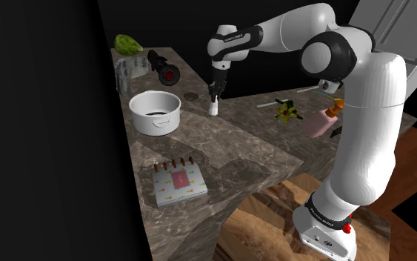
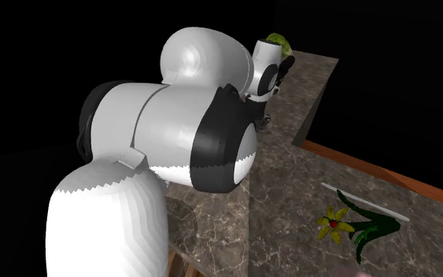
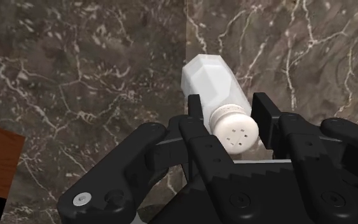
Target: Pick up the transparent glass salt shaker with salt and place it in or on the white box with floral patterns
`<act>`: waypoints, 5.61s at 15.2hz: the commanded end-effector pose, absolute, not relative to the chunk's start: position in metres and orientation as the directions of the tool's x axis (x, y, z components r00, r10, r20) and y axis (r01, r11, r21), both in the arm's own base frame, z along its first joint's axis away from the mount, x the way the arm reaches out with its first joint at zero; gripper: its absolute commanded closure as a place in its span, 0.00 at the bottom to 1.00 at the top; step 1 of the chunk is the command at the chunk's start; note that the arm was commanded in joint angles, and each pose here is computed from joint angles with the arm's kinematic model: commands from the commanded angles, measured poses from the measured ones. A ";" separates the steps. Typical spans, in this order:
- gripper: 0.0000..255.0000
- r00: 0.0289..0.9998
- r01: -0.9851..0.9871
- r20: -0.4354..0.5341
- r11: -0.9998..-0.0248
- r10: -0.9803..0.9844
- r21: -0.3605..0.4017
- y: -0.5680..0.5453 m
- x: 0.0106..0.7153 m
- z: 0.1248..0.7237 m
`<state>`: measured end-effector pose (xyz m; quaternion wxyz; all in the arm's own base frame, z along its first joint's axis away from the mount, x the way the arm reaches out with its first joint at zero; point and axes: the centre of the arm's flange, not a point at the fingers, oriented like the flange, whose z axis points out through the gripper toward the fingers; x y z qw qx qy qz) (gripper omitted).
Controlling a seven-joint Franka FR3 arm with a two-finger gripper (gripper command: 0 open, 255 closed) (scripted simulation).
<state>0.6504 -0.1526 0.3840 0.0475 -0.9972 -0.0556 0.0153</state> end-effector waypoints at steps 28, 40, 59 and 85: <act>1.00 0.993 0.110 -0.025 -0.989 0.113 -0.096 -0.046 0.601 0.495; 1.00 0.993 0.110 -0.025 -0.989 0.113 -0.096 0.096 0.534 0.509; 1.00 0.993 0.110 -0.025 -0.989 0.113 -0.096 0.279 0.448 0.504; 0.00 0.993 0.110 -0.025 -0.989 0.113 -0.096 0.279 0.448 0.416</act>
